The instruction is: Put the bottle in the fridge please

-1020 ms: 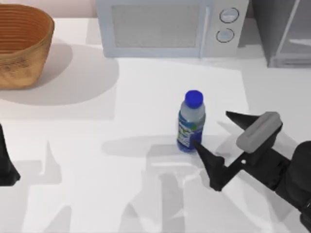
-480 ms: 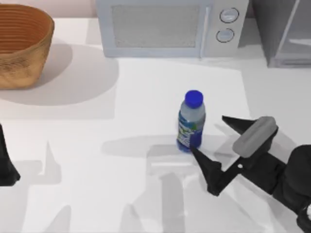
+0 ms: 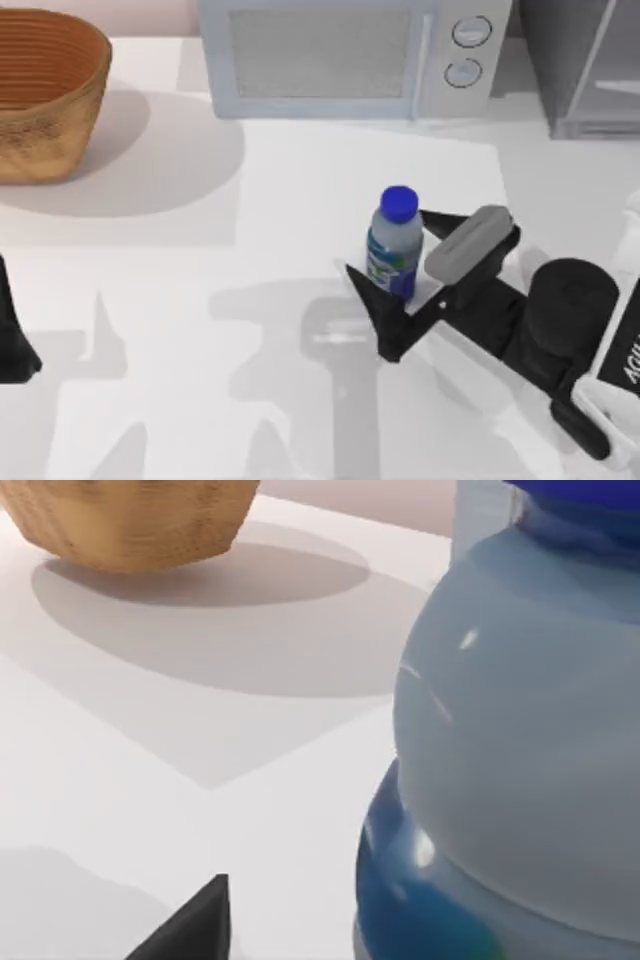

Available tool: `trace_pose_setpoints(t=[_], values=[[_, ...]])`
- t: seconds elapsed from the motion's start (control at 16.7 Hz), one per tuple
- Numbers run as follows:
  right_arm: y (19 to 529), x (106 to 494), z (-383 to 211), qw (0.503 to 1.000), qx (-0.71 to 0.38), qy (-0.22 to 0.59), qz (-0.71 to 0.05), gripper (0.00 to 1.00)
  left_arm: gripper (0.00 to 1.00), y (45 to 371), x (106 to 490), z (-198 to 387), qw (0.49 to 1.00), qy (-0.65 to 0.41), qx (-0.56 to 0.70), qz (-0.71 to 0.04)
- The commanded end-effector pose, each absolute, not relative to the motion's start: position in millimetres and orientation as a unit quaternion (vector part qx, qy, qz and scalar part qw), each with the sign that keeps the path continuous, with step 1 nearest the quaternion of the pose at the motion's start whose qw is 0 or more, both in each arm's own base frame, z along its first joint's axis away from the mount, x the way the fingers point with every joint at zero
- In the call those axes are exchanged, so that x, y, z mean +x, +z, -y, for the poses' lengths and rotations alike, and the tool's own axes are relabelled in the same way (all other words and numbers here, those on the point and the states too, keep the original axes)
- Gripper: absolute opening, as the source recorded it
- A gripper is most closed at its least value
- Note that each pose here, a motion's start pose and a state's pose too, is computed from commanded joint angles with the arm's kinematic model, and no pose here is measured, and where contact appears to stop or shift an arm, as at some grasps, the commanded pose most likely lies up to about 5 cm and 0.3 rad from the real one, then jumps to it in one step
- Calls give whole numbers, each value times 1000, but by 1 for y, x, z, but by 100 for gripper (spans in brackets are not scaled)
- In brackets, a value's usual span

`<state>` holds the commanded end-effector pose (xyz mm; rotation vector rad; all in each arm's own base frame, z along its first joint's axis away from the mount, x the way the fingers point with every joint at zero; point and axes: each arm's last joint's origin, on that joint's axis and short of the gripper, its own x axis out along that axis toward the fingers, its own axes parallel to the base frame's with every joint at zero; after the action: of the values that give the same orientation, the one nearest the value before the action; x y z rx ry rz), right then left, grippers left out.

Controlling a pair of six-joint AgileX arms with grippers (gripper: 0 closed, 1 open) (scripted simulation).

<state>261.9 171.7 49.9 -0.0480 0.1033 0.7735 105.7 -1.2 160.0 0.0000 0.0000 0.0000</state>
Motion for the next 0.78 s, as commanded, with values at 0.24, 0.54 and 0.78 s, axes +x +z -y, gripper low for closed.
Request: trace_pose_setpoints(t=[0.24,0.54,0.78], values=[[49,266,-176,925,-23,377,-51,100,100,160,106,1,1000,0,0,0],[49,266,-176,925,-23,377,-51,70,100,160,106,1,1000,0,0,0],[49,266,-176,925,-23,377,-51,40,100,160,106,1,1000,0,0,0]])
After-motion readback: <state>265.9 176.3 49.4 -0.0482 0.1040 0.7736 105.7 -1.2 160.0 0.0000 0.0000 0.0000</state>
